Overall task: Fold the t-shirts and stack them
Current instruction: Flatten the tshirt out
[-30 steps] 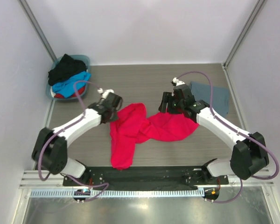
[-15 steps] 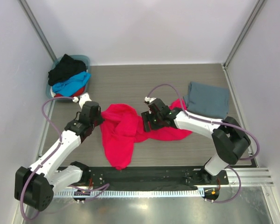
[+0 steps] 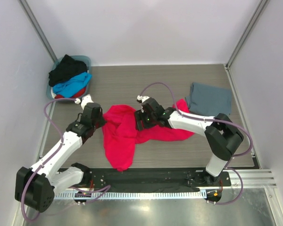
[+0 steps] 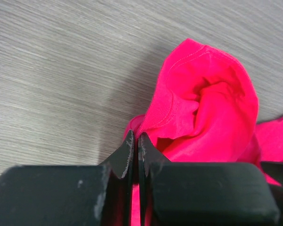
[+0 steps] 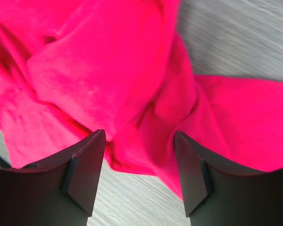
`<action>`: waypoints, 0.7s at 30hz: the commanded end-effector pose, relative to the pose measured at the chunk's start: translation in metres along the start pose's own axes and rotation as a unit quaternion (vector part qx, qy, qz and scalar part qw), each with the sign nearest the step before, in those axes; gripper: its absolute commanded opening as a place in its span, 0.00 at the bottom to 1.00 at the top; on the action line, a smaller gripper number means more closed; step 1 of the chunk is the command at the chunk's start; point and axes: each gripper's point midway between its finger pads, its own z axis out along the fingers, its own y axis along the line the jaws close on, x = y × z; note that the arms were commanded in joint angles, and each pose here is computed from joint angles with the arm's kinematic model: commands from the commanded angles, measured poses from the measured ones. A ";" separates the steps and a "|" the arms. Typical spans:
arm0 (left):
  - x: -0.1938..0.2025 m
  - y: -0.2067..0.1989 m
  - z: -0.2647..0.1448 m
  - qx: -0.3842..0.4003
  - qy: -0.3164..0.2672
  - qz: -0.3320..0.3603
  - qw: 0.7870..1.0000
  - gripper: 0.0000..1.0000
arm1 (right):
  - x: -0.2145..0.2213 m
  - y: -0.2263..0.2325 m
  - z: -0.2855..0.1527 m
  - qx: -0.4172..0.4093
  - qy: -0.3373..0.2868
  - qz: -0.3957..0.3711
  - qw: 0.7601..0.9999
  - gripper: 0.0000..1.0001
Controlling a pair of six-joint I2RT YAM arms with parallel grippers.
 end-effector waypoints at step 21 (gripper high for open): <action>-0.012 -0.011 -0.007 0.032 -0.024 -0.011 0.999 0.00 | -0.074 0.005 0.024 0.050 -0.069 -0.024 0.996 0.55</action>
